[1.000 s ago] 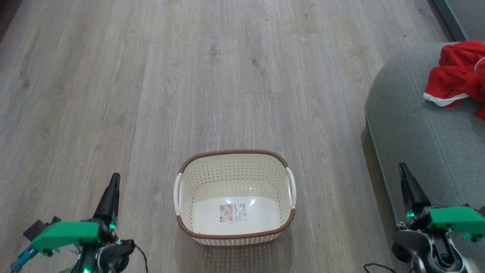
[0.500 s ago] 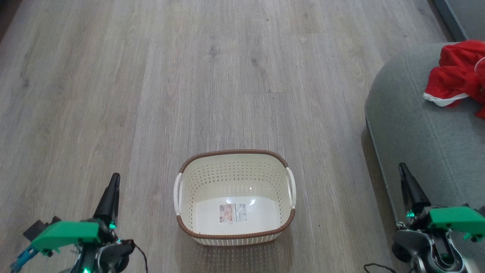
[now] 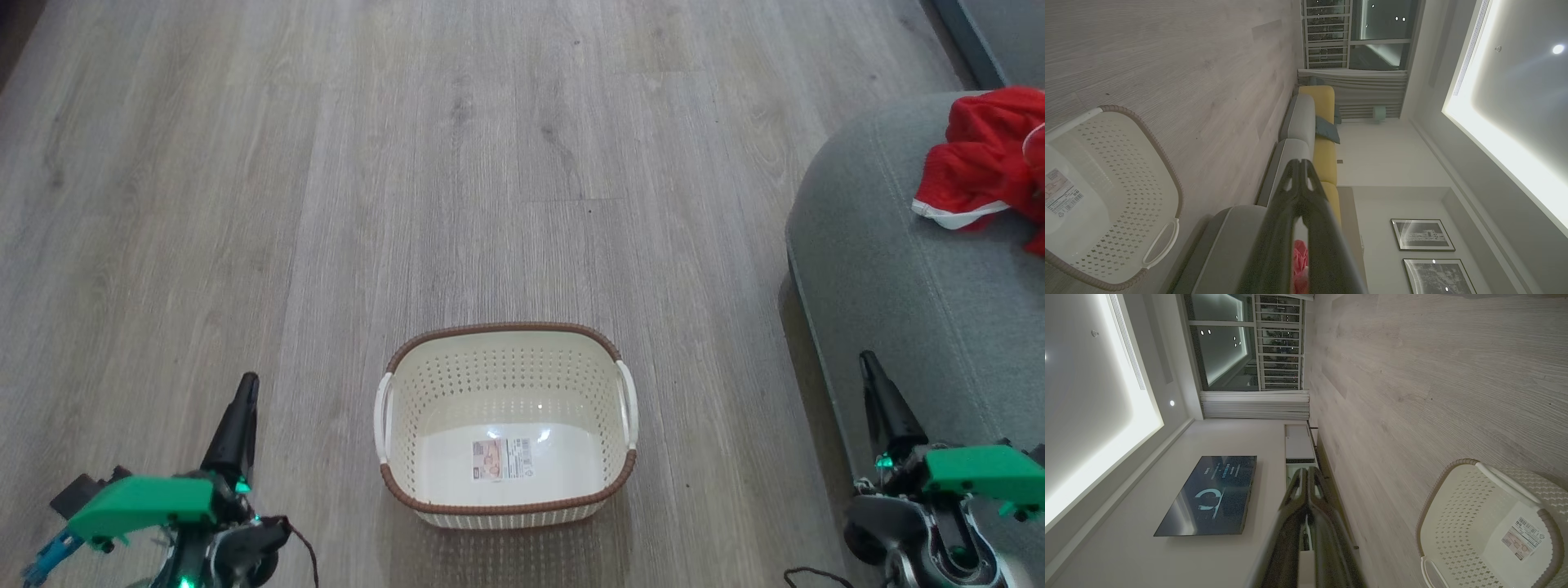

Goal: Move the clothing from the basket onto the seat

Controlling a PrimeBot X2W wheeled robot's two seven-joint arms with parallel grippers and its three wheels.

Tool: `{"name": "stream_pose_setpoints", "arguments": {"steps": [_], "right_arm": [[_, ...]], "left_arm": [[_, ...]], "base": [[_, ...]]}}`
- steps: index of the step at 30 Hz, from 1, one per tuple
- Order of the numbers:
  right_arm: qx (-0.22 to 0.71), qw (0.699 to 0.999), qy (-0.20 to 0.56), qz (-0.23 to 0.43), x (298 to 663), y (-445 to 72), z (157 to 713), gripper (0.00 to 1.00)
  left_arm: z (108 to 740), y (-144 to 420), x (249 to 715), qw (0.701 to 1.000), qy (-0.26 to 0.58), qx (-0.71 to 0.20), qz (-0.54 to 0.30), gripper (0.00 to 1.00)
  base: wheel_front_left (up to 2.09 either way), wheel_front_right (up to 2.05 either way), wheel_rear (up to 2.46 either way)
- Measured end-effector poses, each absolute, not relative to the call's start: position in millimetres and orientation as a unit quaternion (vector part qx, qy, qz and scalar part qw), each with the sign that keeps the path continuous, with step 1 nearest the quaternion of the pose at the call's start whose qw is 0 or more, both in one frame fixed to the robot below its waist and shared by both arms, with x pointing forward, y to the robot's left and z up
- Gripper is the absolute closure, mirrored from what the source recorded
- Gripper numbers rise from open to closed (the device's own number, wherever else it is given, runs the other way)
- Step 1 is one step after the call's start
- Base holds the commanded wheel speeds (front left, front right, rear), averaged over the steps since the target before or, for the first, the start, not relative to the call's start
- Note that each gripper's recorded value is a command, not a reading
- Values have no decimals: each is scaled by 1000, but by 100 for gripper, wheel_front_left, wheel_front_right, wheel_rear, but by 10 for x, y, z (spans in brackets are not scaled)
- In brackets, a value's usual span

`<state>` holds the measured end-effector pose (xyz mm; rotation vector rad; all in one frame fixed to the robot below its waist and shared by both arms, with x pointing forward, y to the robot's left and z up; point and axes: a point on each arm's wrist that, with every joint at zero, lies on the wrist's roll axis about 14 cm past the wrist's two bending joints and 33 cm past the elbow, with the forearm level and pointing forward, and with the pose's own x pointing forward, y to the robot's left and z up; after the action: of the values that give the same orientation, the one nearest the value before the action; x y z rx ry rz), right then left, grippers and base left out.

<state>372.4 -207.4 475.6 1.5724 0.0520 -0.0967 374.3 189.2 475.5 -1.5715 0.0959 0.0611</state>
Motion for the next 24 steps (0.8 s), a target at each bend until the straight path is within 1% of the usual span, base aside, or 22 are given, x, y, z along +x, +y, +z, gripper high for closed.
{"name": "stream_pose_setpoints", "arguments": {"steps": [24], "right_arm": [[707,705,23,-43,3725,-2074,4756,100]], "left_arm": [[4755,1893,3743,705,43,-707,28,100]], "base": [[0,0,0]]}}
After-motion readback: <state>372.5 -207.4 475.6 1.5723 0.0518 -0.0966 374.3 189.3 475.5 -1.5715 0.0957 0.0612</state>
